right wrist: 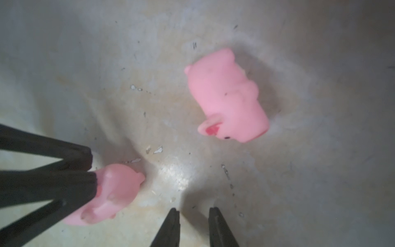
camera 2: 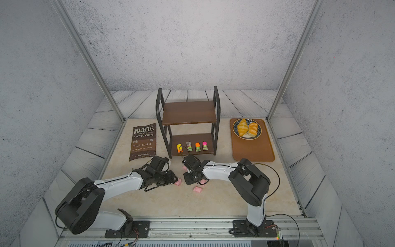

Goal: Organize plastic toys on shelves
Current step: Adjust the plastic toy at the center of the board.

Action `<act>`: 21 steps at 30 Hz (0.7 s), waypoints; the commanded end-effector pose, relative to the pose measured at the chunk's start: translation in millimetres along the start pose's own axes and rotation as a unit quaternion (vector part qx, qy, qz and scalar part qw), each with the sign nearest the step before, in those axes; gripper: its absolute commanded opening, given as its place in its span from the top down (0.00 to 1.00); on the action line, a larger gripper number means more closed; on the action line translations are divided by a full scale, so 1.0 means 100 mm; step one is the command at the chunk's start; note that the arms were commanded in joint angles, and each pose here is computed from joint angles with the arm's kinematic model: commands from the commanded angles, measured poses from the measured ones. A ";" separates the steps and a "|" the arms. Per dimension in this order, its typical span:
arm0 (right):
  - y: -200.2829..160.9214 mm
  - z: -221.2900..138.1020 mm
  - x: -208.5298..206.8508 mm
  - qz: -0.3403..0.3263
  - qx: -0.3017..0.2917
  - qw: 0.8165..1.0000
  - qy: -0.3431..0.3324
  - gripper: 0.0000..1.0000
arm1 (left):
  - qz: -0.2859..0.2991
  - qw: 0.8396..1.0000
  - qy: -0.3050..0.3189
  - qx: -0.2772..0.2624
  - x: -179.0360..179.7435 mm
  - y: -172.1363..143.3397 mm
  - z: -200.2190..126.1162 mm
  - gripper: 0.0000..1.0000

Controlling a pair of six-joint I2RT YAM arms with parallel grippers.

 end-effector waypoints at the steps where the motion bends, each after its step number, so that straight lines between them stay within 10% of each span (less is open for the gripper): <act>1: -0.06 -0.09 0.09 -0.014 0.012 0.999 0.035 0.71 | 0.032 0.999 0.039 0.020 0.07 -0.04 -0.01 0.69; 21: 0.03 0.12 0.51 -0.037 0.039 0.994 0.093 0.69 | 0.033 0.992 0.116 0.036 0.33 -0.21 -0.03 0.78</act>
Point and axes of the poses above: each gripper's point midway between its finger pads, its own z axis out along the fingers, its own x axis along the line the jaws close on, y = z × x, the point moved 7 cm from there along -z, back along the fingers, and after that the axes turned 6 degrees about z, right-handed, at the moved point
